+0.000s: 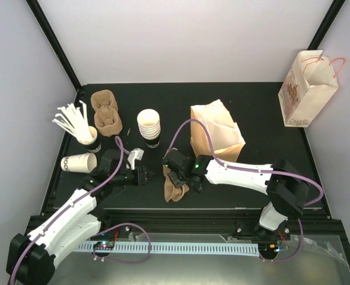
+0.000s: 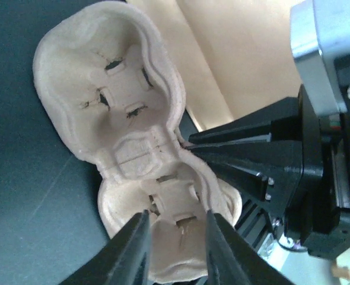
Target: Pack the takeout coffee
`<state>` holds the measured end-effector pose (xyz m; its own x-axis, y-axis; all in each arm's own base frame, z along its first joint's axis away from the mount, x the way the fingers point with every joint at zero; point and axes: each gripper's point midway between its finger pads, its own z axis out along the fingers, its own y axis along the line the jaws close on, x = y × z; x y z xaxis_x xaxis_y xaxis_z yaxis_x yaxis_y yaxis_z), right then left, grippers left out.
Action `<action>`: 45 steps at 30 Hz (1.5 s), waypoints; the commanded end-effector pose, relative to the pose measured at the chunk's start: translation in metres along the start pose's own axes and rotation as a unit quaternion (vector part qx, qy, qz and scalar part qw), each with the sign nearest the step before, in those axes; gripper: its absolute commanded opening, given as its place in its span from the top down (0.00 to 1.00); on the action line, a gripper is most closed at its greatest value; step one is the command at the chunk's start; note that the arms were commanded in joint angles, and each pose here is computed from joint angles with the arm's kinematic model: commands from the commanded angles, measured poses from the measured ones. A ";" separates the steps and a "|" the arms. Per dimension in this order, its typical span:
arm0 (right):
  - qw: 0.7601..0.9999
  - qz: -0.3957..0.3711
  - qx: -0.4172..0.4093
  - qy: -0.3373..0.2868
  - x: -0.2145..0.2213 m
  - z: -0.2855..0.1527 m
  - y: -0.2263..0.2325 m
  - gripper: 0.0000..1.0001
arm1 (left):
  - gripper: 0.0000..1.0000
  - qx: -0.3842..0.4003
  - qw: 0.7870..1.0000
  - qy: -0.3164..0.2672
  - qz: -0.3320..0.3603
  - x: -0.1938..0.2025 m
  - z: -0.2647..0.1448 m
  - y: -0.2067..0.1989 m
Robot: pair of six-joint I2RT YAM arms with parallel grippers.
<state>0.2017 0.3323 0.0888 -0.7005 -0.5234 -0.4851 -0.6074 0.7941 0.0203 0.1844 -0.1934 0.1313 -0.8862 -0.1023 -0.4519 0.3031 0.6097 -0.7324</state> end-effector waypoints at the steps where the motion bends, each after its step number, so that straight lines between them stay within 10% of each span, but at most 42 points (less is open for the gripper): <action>1: 0.999 -0.006 -0.042 -0.024 -0.007 -0.014 0.009 0.89 | 0.62 0.037 0.999 -0.027 0.020 -0.014 -0.003 -0.017; 21: 0.991 -0.062 -0.104 -0.051 -0.015 -0.030 0.034 0.86 | 0.49 0.071 0.997 0.010 0.012 -0.029 0.041 -0.031; 32: 0.992 -0.068 -0.099 -0.046 -0.011 -0.028 0.035 0.86 | 0.85 0.038 0.999 0.026 0.018 -0.025 0.050 -0.020; 45: 0.998 -0.006 -0.055 -0.018 0.002 -0.013 0.012 0.87 | 0.93 -0.006 0.999 0.036 0.023 -0.009 0.034 -0.007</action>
<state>0.1761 0.3486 0.1043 -0.6341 -0.5690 -0.5236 -0.7204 0.6808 0.1325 0.2061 -0.2287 0.1163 -0.9057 -0.0357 -0.4224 0.3185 0.6002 -0.7337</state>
